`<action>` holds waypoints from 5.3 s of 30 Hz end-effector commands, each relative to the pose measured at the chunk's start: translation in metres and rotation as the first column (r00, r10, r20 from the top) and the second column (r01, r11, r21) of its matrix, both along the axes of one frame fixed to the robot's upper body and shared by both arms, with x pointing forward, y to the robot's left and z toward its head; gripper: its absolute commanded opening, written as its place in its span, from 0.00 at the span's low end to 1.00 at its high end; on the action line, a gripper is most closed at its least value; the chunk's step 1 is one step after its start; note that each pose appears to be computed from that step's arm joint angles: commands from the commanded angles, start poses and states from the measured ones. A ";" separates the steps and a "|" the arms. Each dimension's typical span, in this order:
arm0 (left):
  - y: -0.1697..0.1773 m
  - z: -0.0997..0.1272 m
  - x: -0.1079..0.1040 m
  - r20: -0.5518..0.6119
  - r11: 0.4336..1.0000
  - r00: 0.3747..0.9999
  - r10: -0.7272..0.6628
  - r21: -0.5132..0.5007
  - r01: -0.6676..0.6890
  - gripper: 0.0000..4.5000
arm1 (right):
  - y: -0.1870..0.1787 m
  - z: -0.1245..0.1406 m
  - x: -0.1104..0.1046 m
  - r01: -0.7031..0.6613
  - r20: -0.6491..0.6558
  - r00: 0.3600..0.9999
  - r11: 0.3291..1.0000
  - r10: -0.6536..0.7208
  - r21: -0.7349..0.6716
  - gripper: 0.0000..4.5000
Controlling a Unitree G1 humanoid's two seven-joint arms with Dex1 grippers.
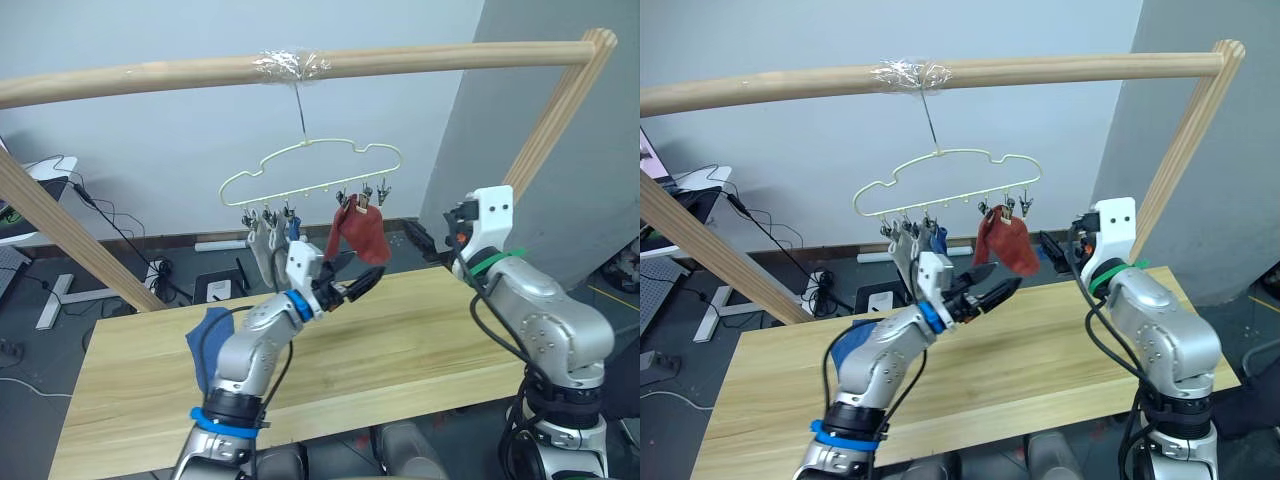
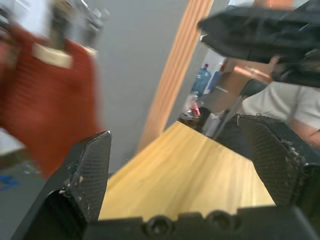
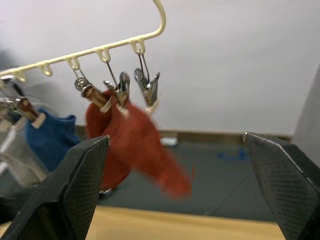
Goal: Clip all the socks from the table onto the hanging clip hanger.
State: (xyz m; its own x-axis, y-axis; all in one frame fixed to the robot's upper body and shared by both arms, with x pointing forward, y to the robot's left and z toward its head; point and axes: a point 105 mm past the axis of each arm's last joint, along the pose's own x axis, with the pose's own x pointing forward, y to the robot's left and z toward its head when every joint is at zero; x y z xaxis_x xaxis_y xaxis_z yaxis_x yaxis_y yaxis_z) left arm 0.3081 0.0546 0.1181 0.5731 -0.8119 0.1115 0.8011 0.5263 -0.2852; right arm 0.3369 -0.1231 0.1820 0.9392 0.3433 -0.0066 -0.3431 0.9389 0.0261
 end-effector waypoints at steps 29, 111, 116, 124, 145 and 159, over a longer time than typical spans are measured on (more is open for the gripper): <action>0.045 0.047 -0.036 0.166 0.998 0.986 0.036 0.049 -0.045 1.00 | 0.021 -0.005 0.065 0.205 0.171 0.963 0.978 -0.208 0.033 0.40; 0.037 0.043 -0.034 0.160 0.997 0.986 0.045 0.051 -0.054 1.00 | 0.012 -0.009 0.067 0.186 0.156 0.970 0.982 -0.187 0.024 0.60; 0.037 0.043 -0.034 0.160 0.997 0.986 0.044 0.055 -0.053 1.00 | 0.016 -0.010 0.073 0.191 0.156 0.969 0.981 -0.191 0.014 0.60; 0.036 0.043 -0.035 0.163 0.997 0.986 0.042 0.061 -0.053 1.00 | 0.015 -0.015 0.082 0.220 0.149 0.964 0.975 -0.219 0.009 0.60; 0.036 0.044 -0.035 0.176 0.996 0.984 0.036 0.072 -0.050 1.00 | 0.030 -0.002 0.083 0.185 0.205 0.960 0.982 -0.189 0.039 0.40; 0.036 0.043 -0.035 0.175 0.996 0.984 0.043 0.073 -0.056 1.00 | 0.028 0.000 0.088 0.196 0.204 0.959 0.980 -0.199 0.033 0.23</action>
State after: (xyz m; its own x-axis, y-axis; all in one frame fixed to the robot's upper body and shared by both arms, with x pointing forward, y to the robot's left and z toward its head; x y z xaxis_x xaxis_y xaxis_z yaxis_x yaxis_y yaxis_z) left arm 0.2758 0.0934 0.1497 0.6070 -0.7863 0.1153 0.7931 0.5903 -0.1499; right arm 0.4237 -0.0941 0.1627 0.9788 0.1570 0.1316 -0.1568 0.9876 -0.0119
